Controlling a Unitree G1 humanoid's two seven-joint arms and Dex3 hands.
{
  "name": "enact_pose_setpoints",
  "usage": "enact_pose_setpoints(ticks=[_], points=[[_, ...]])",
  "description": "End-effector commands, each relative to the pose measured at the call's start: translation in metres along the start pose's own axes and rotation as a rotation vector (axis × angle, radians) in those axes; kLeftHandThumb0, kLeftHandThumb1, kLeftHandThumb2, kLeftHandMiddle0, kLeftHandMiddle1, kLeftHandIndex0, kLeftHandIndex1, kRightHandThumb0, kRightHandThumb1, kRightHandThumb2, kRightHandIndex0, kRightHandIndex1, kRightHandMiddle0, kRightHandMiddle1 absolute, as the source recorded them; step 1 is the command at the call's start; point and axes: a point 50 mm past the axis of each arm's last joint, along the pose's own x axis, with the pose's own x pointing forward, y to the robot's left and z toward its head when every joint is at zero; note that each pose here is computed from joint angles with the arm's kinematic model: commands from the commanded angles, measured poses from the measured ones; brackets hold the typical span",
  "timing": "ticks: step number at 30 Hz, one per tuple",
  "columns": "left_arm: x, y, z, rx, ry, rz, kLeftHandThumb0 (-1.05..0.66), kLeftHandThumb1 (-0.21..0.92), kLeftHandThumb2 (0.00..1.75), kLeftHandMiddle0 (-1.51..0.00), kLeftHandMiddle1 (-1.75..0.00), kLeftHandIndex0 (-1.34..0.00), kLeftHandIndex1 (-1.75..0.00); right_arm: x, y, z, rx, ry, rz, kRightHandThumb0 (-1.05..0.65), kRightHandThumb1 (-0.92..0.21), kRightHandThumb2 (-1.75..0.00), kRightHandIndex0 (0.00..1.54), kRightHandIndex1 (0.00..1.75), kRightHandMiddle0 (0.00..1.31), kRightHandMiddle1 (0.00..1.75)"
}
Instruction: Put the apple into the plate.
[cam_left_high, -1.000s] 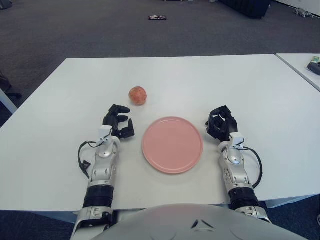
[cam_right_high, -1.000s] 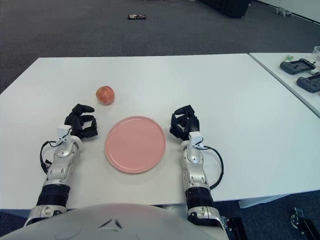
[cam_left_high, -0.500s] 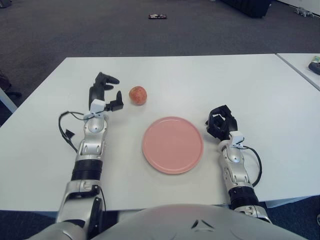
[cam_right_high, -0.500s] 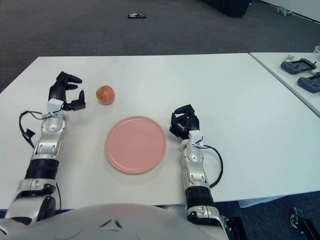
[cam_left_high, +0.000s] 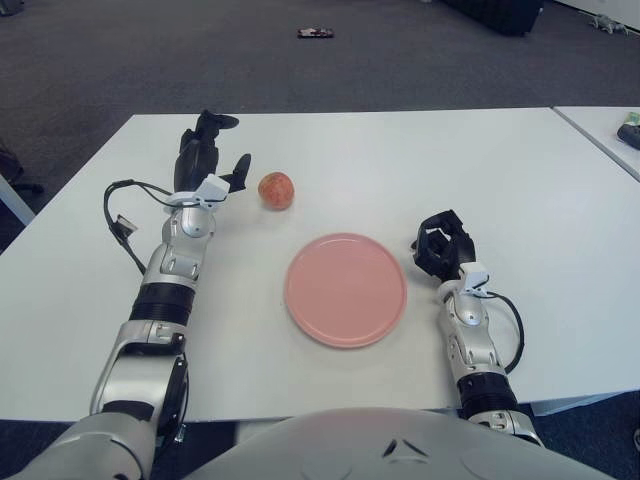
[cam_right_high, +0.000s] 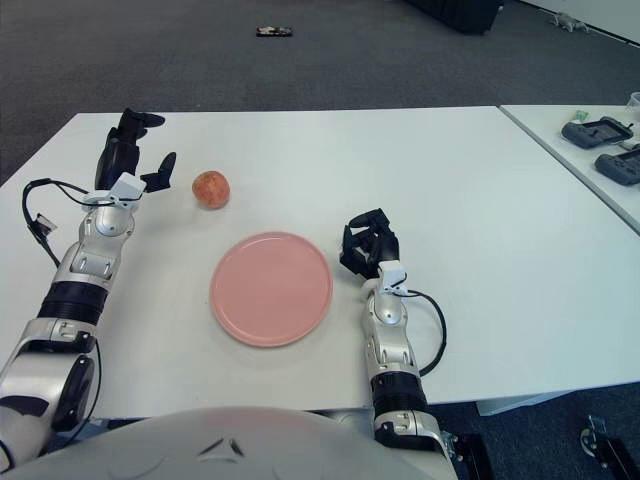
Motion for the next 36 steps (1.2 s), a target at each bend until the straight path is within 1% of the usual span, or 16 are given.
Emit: enact_pose_setpoints(ticks=[1, 4, 6, 9, 12, 17, 22, 28, 36], points=[[0.012, 0.0, 0.014, 0.053, -0.106, -0.086, -0.94, 0.51, 0.83, 0.0, -0.05, 0.0, -0.11, -0.003, -0.001, -0.009, 0.003, 0.052, -0.014, -0.39, -0.63, -0.92, 0.55, 1.6, 0.37, 1.75], [0.017, -0.002, 0.018, 0.083, -0.151, -0.171, -1.02, 0.51, 0.77, 0.0, -0.01, 0.0, -0.03, -0.003, 0.0, -0.008, -0.002, 0.048, -0.014, -0.39, -0.63, -0.93, 0.55, 1.63, 0.37, 1.75], [0.02, -0.003, 0.02, 0.102, -0.169, -0.232, -1.03, 0.5, 0.75, 0.0, -0.01, 0.0, -0.01, -0.003, -0.001, -0.008, -0.006, 0.051, -0.015, -0.39, -0.63, -0.93, 0.55, 1.63, 0.37, 1.75], [0.029, -0.008, 0.025, 0.147, -0.19, -0.347, -1.03, 0.49, 0.74, 0.0, 0.0, 0.0, 0.0, -0.004, 0.0, -0.008, -0.008, 0.047, -0.019, -0.39, -0.63, -0.92, 0.53, 1.63, 0.37, 1.75], [0.036, -0.013, 0.028, 0.169, -0.196, -0.425, -1.01, 0.47, 0.73, 0.0, 0.0, 0.0, 0.0, -0.004, 0.0, -0.007, -0.006, 0.041, -0.019, -0.39, -0.64, -0.92, 0.52, 1.63, 0.37, 1.75], [0.045, -0.027, 0.032, 0.162, -0.175, -0.568, -0.99, 0.45, 0.72, 0.0, 0.0, 0.0, 0.0, -0.005, 0.0, -0.008, -0.007, 0.061, -0.02, -0.39, -0.65, -0.9, 0.5, 1.63, 0.36, 1.75], [0.047, -0.035, 0.027, 0.172, -0.146, -0.658, -0.99, 0.45, 0.72, 0.0, 0.0, 0.0, 0.0, -0.005, -0.001, -0.008, 0.0, 0.071, -0.028, -0.39, -0.66, -0.89, 0.49, 1.62, 0.35, 1.75], [0.045, -0.047, 0.023, 0.207, -0.119, -0.757, -0.96, 0.41, 0.72, 0.0, 0.0, 0.0, 0.0, -0.007, -0.002, -0.008, 0.002, 0.069, -0.032, -0.39, -0.65, -0.9, 0.51, 1.61, 0.36, 1.75], [0.045, -0.058, 0.023, 0.261, -0.103, -0.82, -0.94, 0.37, 0.76, 0.0, 0.0, 0.0, 0.0, -0.007, -0.002, -0.008, 0.005, 0.078, -0.045, -0.39, -0.65, -0.91, 0.52, 1.6, 0.36, 1.75]])
